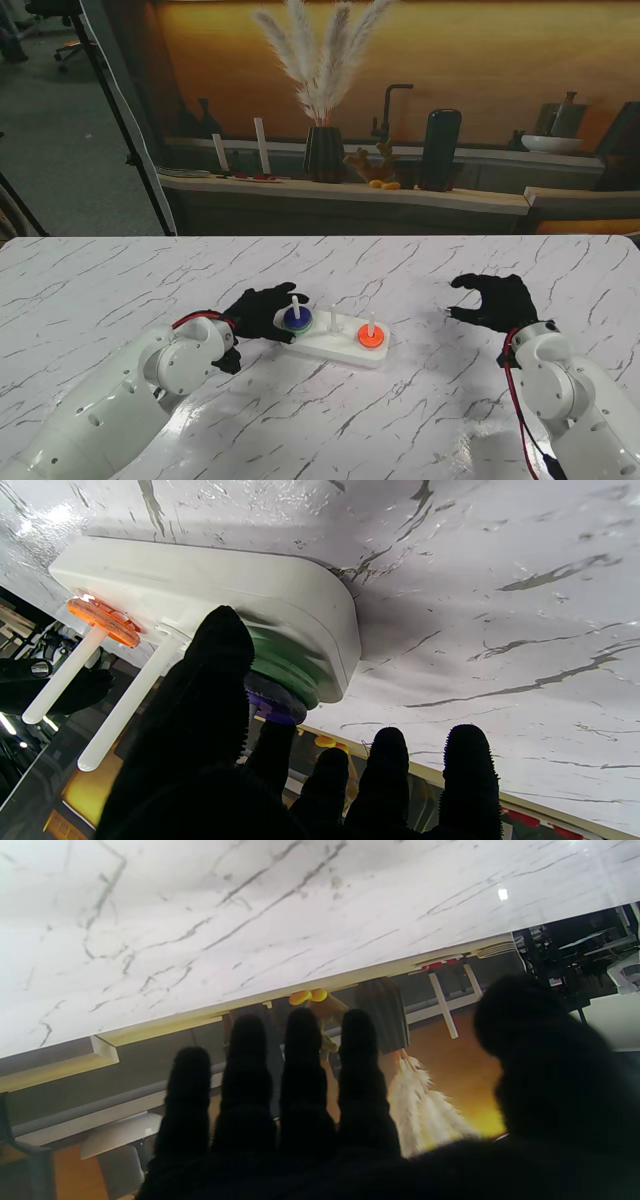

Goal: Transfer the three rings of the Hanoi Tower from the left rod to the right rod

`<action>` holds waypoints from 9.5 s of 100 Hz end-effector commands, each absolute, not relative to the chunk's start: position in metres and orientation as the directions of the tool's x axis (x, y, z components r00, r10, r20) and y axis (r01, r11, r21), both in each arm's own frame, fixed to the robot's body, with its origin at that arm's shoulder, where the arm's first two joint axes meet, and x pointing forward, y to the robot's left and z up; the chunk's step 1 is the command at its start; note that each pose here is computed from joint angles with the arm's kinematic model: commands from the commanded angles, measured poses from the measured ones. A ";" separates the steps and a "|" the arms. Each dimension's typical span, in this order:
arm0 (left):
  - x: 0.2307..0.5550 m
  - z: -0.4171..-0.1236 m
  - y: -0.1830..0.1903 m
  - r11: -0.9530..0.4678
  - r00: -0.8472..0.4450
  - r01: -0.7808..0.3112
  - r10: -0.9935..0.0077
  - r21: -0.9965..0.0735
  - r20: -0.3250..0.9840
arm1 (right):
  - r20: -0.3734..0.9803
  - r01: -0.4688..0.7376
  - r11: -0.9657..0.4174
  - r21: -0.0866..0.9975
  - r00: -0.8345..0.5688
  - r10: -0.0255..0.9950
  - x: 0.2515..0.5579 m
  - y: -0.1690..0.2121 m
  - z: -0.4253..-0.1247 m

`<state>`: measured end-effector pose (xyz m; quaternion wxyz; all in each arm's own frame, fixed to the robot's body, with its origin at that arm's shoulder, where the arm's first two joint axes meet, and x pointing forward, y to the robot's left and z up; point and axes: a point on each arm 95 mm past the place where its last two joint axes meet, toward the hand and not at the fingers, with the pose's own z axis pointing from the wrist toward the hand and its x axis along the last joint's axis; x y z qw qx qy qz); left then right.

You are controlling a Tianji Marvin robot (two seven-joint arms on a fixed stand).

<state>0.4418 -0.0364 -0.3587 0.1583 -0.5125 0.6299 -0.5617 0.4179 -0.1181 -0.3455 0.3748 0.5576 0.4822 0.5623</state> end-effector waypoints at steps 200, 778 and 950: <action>0.435 -0.292 -0.033 -0.213 -0.450 -0.432 -0.791 -0.876 0.414 | 0.279 0.144 -0.263 0.954 -0.098 0.955 0.412 -0.111 -0.353; 0.417 -0.309 -0.004 -0.226 -0.281 -0.331 -0.903 -0.916 0.325 | 0.235 0.244 -0.117 0.963 -0.539 0.809 0.413 -0.003 -0.385; 0.415 -0.313 -0.002 -0.239 -0.273 -0.346 -0.899 -0.907 0.342 | 0.261 0.327 -0.094 0.940 -0.516 0.816 0.423 0.002 -0.384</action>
